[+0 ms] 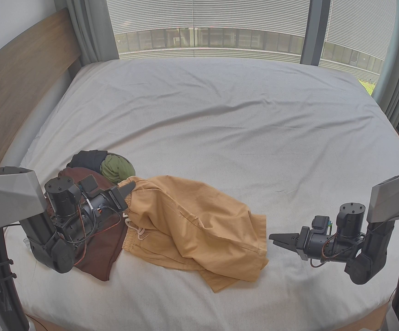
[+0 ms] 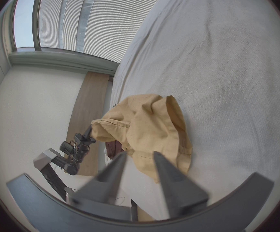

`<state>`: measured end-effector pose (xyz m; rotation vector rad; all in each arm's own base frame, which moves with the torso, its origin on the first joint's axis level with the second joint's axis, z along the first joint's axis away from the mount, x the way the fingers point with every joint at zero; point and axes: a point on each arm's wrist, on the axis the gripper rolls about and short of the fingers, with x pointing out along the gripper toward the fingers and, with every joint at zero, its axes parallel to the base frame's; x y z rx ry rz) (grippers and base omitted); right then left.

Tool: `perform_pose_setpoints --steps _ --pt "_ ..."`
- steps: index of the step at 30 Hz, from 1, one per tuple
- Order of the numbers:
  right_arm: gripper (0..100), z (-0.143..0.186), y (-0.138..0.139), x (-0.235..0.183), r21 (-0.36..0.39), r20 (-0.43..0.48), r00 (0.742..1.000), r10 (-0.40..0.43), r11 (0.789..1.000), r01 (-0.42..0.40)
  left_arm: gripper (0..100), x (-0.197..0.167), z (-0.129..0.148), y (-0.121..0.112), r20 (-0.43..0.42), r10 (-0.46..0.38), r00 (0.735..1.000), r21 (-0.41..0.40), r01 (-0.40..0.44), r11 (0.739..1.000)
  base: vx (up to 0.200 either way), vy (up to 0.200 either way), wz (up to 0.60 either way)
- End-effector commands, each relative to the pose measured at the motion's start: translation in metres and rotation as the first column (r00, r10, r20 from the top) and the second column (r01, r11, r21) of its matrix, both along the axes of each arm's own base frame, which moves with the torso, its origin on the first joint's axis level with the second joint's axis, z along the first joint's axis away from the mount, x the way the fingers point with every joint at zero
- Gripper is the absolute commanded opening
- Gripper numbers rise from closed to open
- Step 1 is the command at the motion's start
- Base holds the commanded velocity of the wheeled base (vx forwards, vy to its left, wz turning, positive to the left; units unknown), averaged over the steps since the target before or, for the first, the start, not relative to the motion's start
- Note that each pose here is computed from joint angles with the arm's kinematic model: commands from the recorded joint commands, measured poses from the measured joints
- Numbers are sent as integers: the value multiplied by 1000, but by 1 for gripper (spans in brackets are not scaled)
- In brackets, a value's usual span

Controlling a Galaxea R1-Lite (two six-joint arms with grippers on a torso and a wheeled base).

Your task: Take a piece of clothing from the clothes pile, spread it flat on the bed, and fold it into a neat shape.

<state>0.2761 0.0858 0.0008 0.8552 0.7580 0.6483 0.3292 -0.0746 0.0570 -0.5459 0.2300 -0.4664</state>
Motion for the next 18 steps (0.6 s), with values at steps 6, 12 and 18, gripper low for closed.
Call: perform_pose_setpoints --steps 6,12,18 --pt "100 -29 8 -8 -80 -52 998 43 996 -47 0 0 1 0 3 -1 1000 -1 1 1000 0 0 0" --pt "100 -29 18 -5 -85 -30 998 46 995 -49 0 0 1 0 4 -1 1000 -1 1 1000 0 0 0" --pt "100 -27 24 -3 -83 -10 998 61 995 -62 0 0 1 0 4 -1 1000 -1 1 1000 0 0 0"
